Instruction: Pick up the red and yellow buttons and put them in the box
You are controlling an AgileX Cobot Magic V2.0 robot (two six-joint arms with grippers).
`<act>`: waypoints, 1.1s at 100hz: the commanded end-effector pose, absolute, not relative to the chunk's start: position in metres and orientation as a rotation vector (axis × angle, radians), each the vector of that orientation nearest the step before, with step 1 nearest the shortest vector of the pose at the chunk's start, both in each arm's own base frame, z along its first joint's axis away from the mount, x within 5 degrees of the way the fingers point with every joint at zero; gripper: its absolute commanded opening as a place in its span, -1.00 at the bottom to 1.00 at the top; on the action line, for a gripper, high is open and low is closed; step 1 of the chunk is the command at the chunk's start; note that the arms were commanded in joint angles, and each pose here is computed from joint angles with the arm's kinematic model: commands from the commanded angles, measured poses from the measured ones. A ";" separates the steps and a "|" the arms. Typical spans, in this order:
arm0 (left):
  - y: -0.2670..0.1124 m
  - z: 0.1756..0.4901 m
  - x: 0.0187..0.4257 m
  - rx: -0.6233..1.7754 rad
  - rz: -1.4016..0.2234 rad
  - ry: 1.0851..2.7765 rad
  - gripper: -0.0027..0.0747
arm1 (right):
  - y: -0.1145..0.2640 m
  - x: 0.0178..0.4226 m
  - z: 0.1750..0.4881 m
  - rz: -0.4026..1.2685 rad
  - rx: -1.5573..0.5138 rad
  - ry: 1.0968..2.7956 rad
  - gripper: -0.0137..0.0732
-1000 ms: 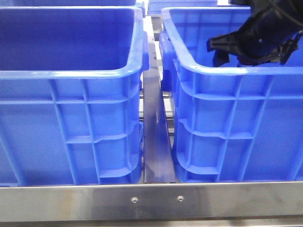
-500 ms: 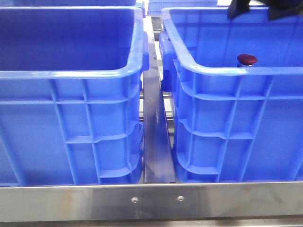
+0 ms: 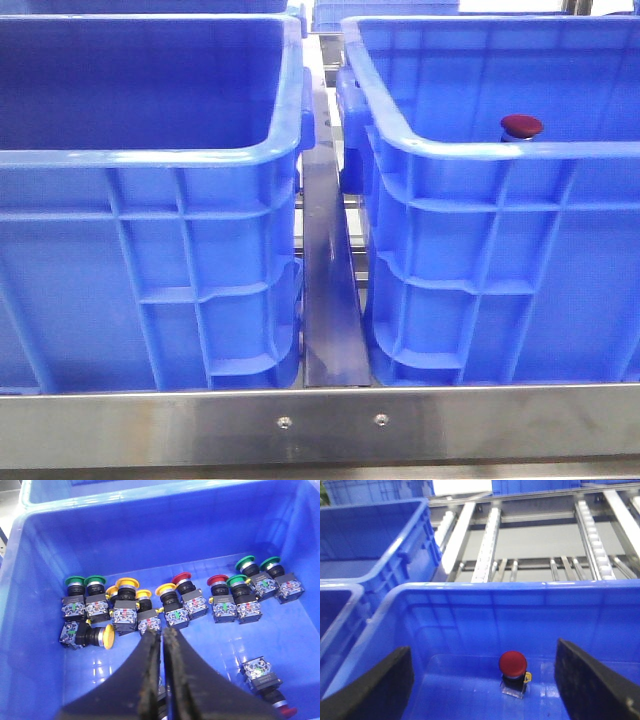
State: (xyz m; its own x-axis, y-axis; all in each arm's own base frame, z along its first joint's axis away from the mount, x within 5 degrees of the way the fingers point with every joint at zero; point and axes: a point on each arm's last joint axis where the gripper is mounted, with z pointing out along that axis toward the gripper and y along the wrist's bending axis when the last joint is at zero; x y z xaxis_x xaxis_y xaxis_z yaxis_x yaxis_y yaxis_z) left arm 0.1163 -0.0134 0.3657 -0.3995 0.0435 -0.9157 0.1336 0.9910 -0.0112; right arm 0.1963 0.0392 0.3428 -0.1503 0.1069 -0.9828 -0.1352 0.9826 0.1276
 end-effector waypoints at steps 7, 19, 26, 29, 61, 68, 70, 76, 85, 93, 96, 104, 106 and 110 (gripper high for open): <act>-0.013 0.381 0.117 0.096 -0.113 1.874 -0.98 | 0.032 0.165 0.350 0.222 -0.023 1.623 0.49; -0.013 0.381 0.117 0.096 -0.113 1.874 -0.98 | 0.028 0.148 0.352 0.227 -0.019 1.577 0.08; -0.013 0.381 0.117 0.096 -0.113 1.874 -0.98 | 0.026 0.141 0.355 0.232 -0.018 1.549 -0.17; -0.013 0.381 0.117 0.096 -0.113 1.874 -0.98 | 0.026 0.139 0.357 0.233 -0.017 1.541 -0.30; -0.013 0.382 0.117 0.094 -0.112 1.865 -0.86 | 0.026 0.136 0.359 0.240 -0.022 1.527 -0.84; -0.013 0.382 0.117 0.095 -0.112 1.867 -0.59 | 0.026 0.136 0.359 0.240 -0.022 1.527 -0.84; -0.013 0.382 0.117 0.095 -0.112 1.867 -0.49 | 0.026 0.136 0.359 0.240 -0.022 1.527 -0.84; -0.013 0.382 0.118 0.094 -0.112 1.867 -0.16 | 0.026 0.136 0.359 0.240 -0.022 1.527 -0.84; -0.013 0.383 0.119 0.092 -0.111 1.856 0.36 | 0.026 0.136 0.359 0.240 -0.022 1.527 -0.84; -0.013 0.383 0.123 0.089 -0.107 1.843 0.60 | 0.026 0.136 0.359 0.240 -0.022 1.527 -0.84; -0.013 0.384 0.125 0.089 -0.105 1.840 0.62 | 0.026 0.136 0.359 0.240 -0.022 1.527 -0.84; -0.013 0.384 0.134 0.085 -0.103 1.836 0.62 | 0.026 0.136 0.359 0.240 -0.022 1.527 -0.84; -0.013 0.384 0.137 0.084 -0.103 1.842 0.62 | 0.026 0.136 0.359 0.240 -0.022 1.527 -0.84; -0.014 0.381 0.145 0.083 -0.103 1.862 0.62 | 0.026 0.136 0.359 0.240 -0.022 1.527 -0.84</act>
